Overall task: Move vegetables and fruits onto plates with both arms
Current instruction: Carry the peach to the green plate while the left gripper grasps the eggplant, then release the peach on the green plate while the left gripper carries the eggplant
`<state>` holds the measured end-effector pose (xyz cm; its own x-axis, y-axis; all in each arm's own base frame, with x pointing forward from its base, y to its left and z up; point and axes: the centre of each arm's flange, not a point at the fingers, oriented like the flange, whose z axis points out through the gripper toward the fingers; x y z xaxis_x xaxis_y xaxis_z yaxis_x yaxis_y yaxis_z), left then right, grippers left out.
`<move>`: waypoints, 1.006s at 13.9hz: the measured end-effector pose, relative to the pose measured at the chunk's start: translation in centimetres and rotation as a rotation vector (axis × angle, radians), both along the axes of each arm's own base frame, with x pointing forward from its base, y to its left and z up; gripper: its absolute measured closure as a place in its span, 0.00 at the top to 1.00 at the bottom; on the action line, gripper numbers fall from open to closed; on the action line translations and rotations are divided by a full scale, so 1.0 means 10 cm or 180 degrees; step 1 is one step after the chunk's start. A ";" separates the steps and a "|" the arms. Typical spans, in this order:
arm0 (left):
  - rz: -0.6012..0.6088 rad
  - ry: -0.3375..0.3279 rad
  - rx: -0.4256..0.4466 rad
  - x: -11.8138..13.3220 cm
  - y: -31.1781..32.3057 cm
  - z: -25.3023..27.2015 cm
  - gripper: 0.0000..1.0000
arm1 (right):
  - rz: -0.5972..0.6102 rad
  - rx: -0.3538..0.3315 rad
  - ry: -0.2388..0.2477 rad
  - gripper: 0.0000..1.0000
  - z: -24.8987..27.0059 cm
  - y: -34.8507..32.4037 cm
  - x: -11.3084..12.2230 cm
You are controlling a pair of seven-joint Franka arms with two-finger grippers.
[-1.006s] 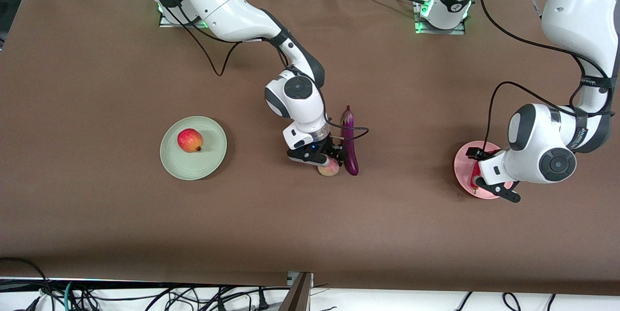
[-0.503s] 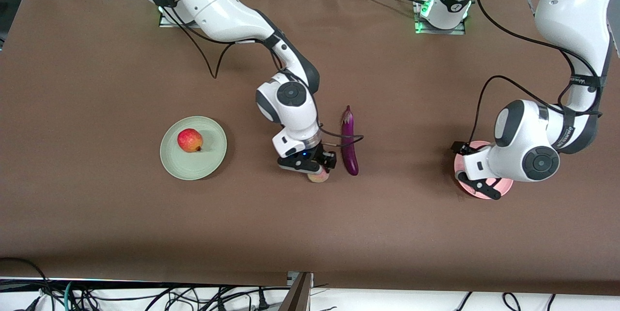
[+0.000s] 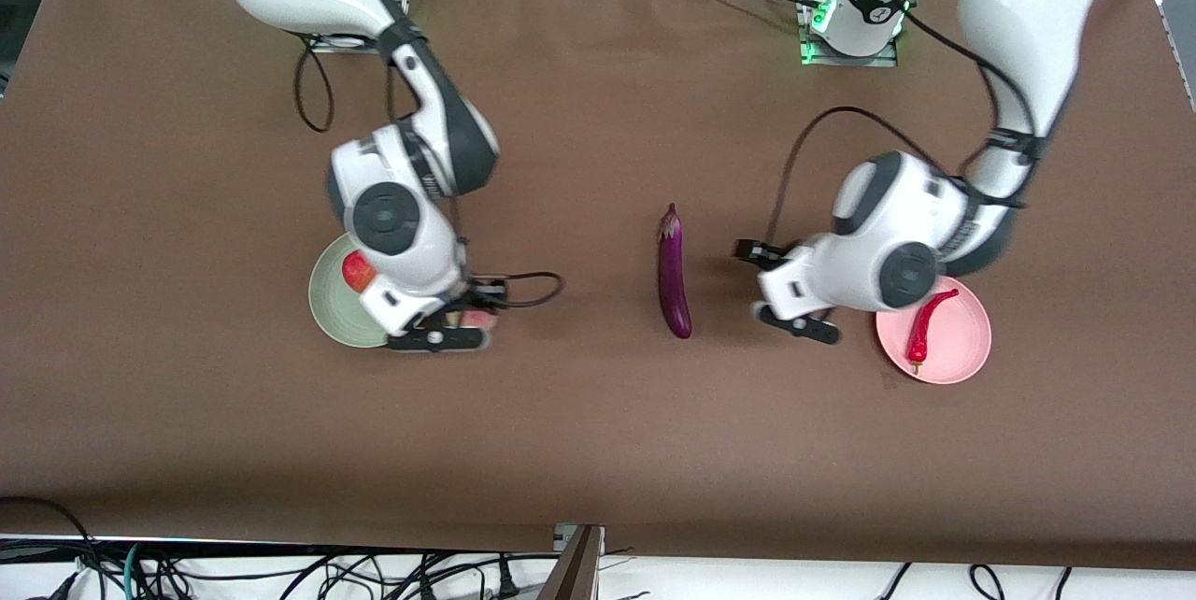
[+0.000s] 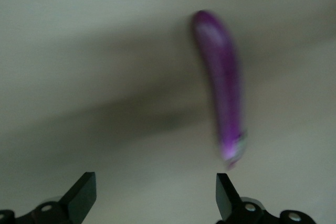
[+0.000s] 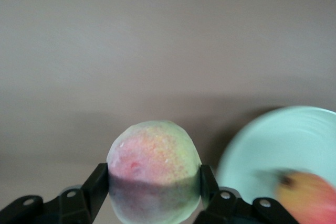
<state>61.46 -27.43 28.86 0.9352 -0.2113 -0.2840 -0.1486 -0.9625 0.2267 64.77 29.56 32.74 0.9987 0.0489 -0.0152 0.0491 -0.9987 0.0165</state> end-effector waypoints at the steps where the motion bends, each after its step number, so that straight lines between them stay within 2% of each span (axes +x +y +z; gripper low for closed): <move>1: 0.0190 -0.0047 0.0039 -0.13 -0.39 -0.07 1.00 | 0.0028 -0.0024 0.0066 0.75 -0.07 -0.26 -0.10; 3: 0.0309 -0.0174 0.0082 -0.33 -0.88 -0.29 1.00 | 0.0058 -0.0035 0.0070 0.75 -0.29 -0.61 -0.36; 5: 0.0293 -0.0270 0.0162 -0.39 -0.95 -0.56 1.00 | 0.0132 -0.0026 -0.0023 0.75 -0.60 -0.85 -0.60; 7: 0.0334 -0.0301 0.0136 -0.41 -0.92 -0.86 1.00 | 0.0161 -0.0031 -0.0090 0.75 -0.84 -1.02 -0.70; 9: 0.0374 -0.0331 0.0070 -0.45 -0.92 -1.08 1.00 | 0.0146 -0.0032 -0.0130 0.75 -0.96 -1.10 -0.70; 10: 0.0383 -0.0338 0.0059 -0.45 -0.92 -1.12 0.91 | 0.0135 -0.0031 -0.0141 0.75 -0.99 -1.13 -0.69; 13: 0.0420 -0.0347 0.0068 -0.41 -0.84 -1.11 0.58 | 0.0115 -0.0026 -0.0163 0.98 -0.99 -1.16 -0.66; 14: 0.0439 -0.0331 0.0087 -0.38 -0.78 -1.10 0.46 | 0.0114 -0.0024 -0.0166 1.00 -0.95 -1.15 -0.65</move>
<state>57.67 -35.25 17.86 0.9795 -0.0725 -0.1881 -0.0360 -0.9810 0.1906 58.30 18.03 23.25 0.9957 0.0848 0.0364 0.0838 -0.9961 0.0276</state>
